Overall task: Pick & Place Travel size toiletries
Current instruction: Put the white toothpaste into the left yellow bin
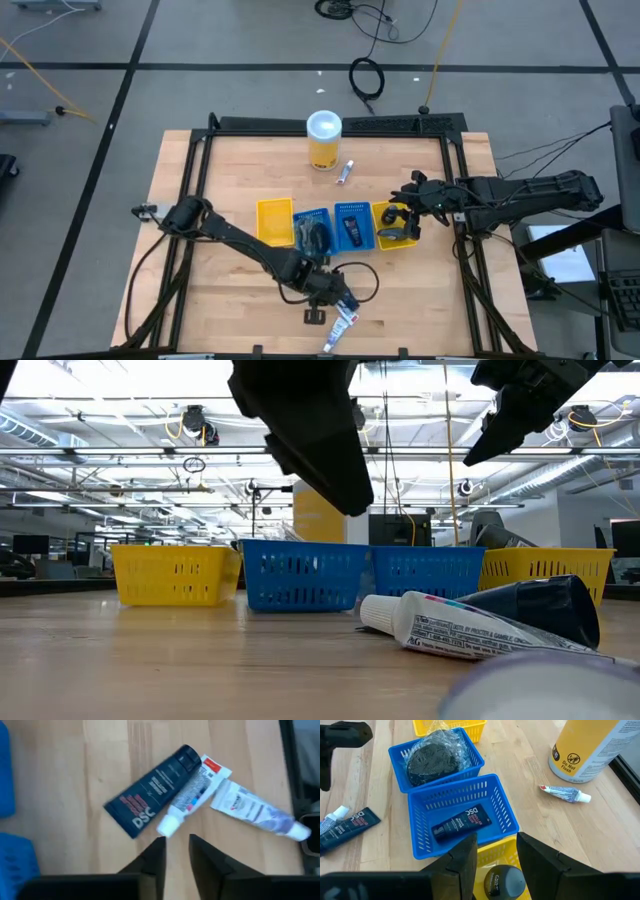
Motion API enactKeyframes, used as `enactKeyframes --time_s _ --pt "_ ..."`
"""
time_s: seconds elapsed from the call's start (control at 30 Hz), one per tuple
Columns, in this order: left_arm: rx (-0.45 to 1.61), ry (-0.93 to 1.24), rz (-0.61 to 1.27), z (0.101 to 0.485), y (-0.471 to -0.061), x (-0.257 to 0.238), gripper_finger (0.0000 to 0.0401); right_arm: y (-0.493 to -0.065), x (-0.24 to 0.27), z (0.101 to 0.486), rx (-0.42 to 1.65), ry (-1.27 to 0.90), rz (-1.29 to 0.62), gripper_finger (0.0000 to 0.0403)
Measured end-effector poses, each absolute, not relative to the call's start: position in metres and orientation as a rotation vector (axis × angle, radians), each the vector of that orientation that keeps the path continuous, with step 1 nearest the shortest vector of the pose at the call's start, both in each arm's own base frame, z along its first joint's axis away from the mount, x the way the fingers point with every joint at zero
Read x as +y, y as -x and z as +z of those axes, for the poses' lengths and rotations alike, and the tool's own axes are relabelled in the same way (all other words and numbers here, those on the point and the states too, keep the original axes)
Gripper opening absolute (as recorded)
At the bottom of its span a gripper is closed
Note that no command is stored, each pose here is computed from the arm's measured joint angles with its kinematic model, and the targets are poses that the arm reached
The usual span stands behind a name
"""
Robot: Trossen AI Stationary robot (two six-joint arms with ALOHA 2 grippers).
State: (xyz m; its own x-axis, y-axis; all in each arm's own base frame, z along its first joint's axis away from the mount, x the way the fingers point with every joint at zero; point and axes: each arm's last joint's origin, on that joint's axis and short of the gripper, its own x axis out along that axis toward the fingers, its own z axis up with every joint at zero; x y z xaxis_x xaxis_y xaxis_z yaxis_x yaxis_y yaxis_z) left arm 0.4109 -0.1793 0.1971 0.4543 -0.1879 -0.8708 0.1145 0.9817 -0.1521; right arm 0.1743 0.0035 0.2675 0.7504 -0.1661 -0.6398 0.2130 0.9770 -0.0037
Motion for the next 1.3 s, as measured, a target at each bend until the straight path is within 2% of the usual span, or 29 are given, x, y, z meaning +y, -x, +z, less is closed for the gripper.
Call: enactKeyframes --time_s 0.17,0.37,0.47,1.1,1.3 --pt "1.065 -0.077 -0.260 0.194 -0.410 -0.183 0.0127 -0.174 0.004 0.268 0.692 -0.071 -0.207 0.0130" --pt "1.010 -0.135 -0.304 0.196 -0.414 -0.185 0.0148 -0.174 0.004 0.268 0.691 -0.081 -0.210 0.0130" --pt "0.981 -0.164 -0.320 0.198 -0.416 -0.185 0.0149 -0.174 0.004 0.268 0.691 -0.081 -0.210 0.0130" --pt "1.073 -0.188 -0.334 0.148 -0.424 -0.190 0.0150 -0.176 0.004 0.262 0.676 -0.083 -0.209 0.0130" --pt "1.068 -0.183 -0.334 0.149 -0.425 -0.189 0.0146 -0.177 0.004 0.256 0.669 -0.081 -0.207 0.0130"
